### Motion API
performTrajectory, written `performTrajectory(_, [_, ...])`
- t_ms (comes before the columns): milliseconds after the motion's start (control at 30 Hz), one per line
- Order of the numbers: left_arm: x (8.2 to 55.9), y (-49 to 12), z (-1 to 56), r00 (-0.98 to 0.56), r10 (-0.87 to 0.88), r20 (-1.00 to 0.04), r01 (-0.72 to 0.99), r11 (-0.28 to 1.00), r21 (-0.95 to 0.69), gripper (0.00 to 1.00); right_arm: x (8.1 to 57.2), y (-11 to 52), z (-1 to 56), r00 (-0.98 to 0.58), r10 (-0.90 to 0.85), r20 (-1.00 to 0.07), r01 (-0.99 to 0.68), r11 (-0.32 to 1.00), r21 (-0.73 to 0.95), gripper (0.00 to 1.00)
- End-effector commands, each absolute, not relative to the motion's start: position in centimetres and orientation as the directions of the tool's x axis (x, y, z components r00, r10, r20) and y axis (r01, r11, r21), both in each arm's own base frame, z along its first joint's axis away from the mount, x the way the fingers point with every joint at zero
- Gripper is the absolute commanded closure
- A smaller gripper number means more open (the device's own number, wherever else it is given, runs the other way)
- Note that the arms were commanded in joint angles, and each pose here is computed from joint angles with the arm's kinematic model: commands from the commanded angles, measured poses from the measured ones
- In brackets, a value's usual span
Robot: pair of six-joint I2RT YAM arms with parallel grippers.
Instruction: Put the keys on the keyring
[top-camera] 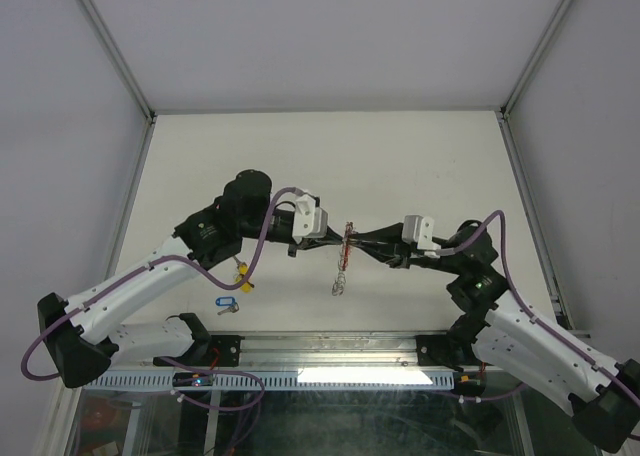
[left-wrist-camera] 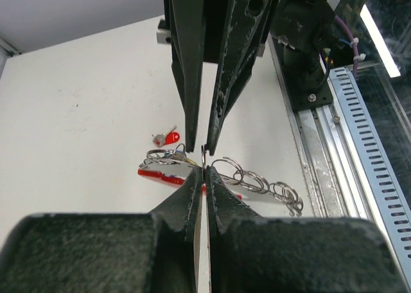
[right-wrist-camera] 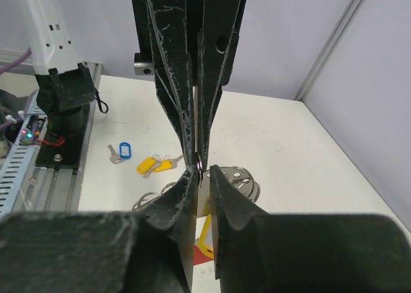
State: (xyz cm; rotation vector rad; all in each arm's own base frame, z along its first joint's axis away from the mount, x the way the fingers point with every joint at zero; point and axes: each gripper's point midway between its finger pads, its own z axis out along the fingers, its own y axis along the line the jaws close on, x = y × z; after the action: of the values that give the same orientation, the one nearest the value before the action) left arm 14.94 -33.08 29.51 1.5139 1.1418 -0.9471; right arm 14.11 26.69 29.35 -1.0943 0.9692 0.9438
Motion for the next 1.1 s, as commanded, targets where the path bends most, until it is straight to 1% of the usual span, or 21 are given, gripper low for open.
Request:
performTrajectory(0, [15.6, -33.0, 31.4, 0.328, 0.203, -0.923, 0.945, -0.062, 0.322, 1.0, 15.2, 26.0, 29.8, 0.363, 0.028, -0.932, -0.907, 0.242, -0.346, 0.84])
performTrajectory(167, [15.9, -32.9, 30.9, 0.327, 0.238, -0.915, 0.945, -0.063, 0.321, 1.0, 15.6, 25.7, 28.6, 0.352, -0.05, -0.935, -0.906, 0.235, -0.353, 0.82])
performTrajectory(333, [16.2, -32.9, 30.4, 0.328, 0.265, -0.907, 0.944, -0.066, 0.322, 1.0, 15.7, 25.8, 28.1, 0.343, -0.085, -0.935, -0.91, 0.215, -0.353, 0.81])
performTrajectory(700, [16.4, -33.3, 29.7, 0.321, 0.299, -0.899, 0.947, -0.082, 0.311, 1.0, 15.6, 27.0, 28.2, 0.327, -0.077, -0.942, -0.929, 0.155, -0.336, 0.78])
performTrajectory(1067, [16.5, -33.6, 29.3, 0.318, 0.307, -0.897, 0.948, -0.091, 0.305, 1.0, 15.4, 27.7, 27.8, 0.312, -0.075, -0.947, -0.94, 0.122, -0.319, 0.78])
